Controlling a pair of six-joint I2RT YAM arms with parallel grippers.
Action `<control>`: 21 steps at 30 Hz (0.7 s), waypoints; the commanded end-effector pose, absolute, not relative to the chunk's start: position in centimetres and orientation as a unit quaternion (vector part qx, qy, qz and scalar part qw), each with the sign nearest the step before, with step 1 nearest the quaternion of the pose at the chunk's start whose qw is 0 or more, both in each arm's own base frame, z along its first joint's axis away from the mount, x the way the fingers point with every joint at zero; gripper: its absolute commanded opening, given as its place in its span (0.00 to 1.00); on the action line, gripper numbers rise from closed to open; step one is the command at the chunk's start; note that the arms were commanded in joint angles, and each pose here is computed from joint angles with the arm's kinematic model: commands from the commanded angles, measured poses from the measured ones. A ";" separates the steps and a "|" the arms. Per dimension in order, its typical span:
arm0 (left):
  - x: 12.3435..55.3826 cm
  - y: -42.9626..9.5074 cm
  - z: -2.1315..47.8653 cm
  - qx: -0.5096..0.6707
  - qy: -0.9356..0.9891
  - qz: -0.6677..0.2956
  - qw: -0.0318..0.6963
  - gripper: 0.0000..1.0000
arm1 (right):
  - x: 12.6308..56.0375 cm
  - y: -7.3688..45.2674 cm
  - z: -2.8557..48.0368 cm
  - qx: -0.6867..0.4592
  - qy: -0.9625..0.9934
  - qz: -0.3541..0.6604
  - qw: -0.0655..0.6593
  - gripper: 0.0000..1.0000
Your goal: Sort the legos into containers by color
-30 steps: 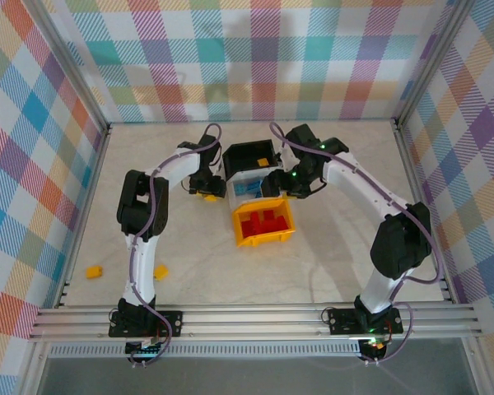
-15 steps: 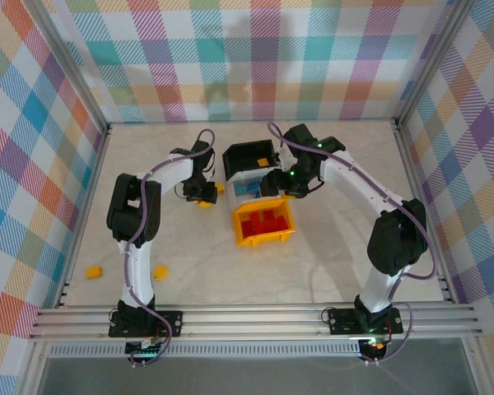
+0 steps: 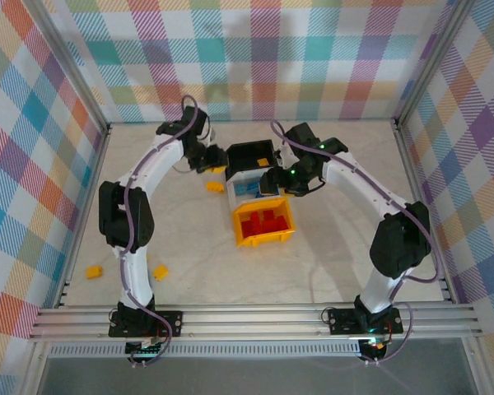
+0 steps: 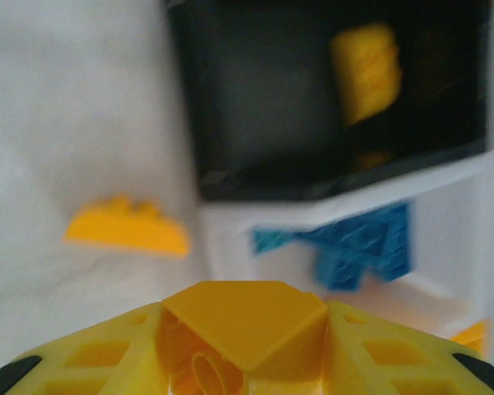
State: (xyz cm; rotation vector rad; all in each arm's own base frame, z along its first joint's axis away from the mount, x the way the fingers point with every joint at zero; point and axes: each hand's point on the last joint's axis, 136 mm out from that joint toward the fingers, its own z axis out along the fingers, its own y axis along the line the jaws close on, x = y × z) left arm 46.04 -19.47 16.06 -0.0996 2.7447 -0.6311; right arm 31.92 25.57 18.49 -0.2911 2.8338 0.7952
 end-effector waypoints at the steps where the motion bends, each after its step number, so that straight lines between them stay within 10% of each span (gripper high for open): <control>1: 48.3 -22.2 15.0 -0.055 0.954 -0.258 0.140 0.44 | 32.0 25.4 20.0 -0.093 0.949 0.279 0.110 0.69; 21: 51.1 -24.4 16.4 -0.013 0.959 -0.229 0.166 0.68 | 32.8 25.9 20.3 -0.087 0.948 0.286 0.109 0.69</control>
